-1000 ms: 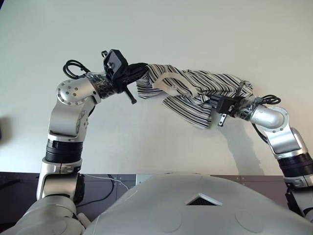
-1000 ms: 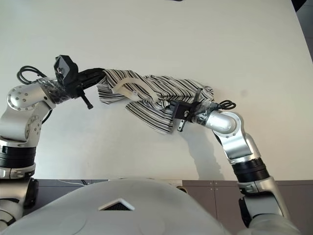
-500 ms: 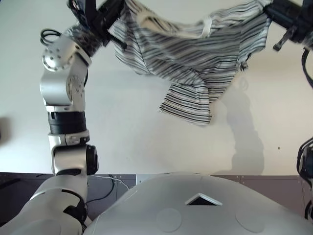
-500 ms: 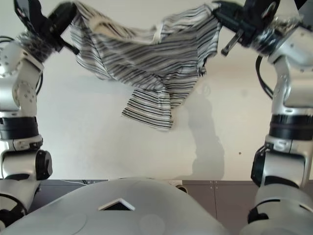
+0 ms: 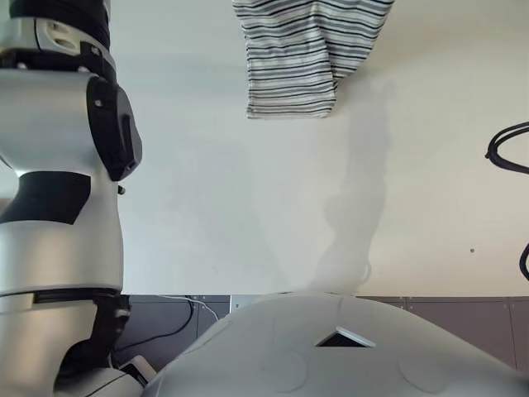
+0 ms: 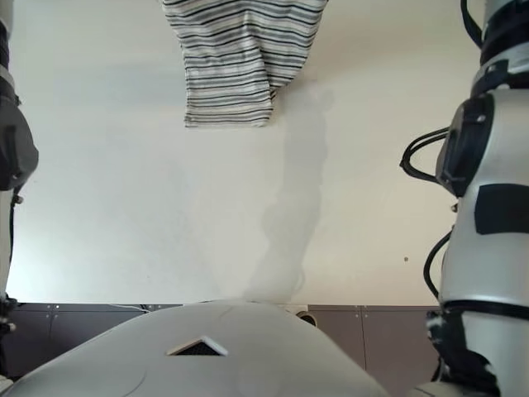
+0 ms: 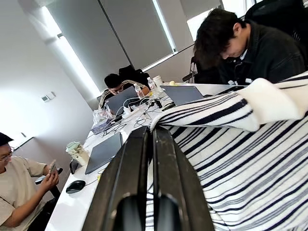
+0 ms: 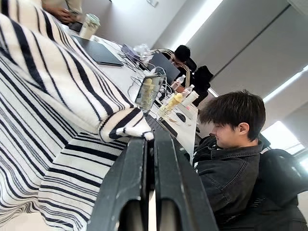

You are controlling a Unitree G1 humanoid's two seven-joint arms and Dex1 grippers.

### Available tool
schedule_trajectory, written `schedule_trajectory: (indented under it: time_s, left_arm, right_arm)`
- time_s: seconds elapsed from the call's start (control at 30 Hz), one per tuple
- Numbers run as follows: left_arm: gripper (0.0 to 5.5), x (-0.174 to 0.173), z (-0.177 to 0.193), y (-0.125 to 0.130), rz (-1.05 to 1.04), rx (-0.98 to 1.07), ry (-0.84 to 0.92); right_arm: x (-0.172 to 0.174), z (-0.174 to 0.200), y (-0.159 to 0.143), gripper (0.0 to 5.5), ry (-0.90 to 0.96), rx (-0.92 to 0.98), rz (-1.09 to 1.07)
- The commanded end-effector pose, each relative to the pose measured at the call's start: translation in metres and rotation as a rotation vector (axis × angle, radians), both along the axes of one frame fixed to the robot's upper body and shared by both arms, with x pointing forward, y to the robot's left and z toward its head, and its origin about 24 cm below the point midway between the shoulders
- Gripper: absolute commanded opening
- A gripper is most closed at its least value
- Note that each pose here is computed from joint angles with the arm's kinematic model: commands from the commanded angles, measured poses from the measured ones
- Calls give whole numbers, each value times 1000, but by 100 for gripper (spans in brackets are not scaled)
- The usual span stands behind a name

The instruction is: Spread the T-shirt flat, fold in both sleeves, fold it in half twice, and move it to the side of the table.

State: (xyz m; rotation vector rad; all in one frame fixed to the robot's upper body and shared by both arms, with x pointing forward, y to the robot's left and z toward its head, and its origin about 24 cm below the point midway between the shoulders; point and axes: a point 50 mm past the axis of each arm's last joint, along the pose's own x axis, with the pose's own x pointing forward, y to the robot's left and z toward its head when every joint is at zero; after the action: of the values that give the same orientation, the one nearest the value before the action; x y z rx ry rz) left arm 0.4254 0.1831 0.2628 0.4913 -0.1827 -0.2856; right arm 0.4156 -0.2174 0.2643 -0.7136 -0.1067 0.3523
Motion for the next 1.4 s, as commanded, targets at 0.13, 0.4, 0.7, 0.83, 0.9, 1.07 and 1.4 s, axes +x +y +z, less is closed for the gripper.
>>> schedule_trajectory:
  time_s: [0.13, 0.4, 0.7, 0.83, 0.9, 1.07, 1.4]
  left_arm:
    - [10, -3, 49, 8, 110, 106, -127]
    - [10, -12, 89, 9, 169, 201, -281]
    - [10, -18, -3, 11, -269, 174, -91]
    - [10, -40, -4, 31, -354, 87, -160]
    - [10, -56, -8, 36, -362, 50, -185]
    - [10, -106, -22, 31, -480, -17, -152]
    - [10, -187, -66, 24, -857, 45, 320]
  right_arm:
    - [1, 53, 6, 13, -178, -26, -131]
    - [-2, 74, 9, 13, -257, -13, -152]
    - [-13, -4, -7, 13, -22, -42, 199]
    - [-48, -11, -29, 13, -62, 25, 409]
    - [-66, -7, -32, 13, -91, 72, 447]
    - [-109, -13, -24, 13, -12, 102, 555]
    - [-183, -69, -31, 13, 479, -59, 705]
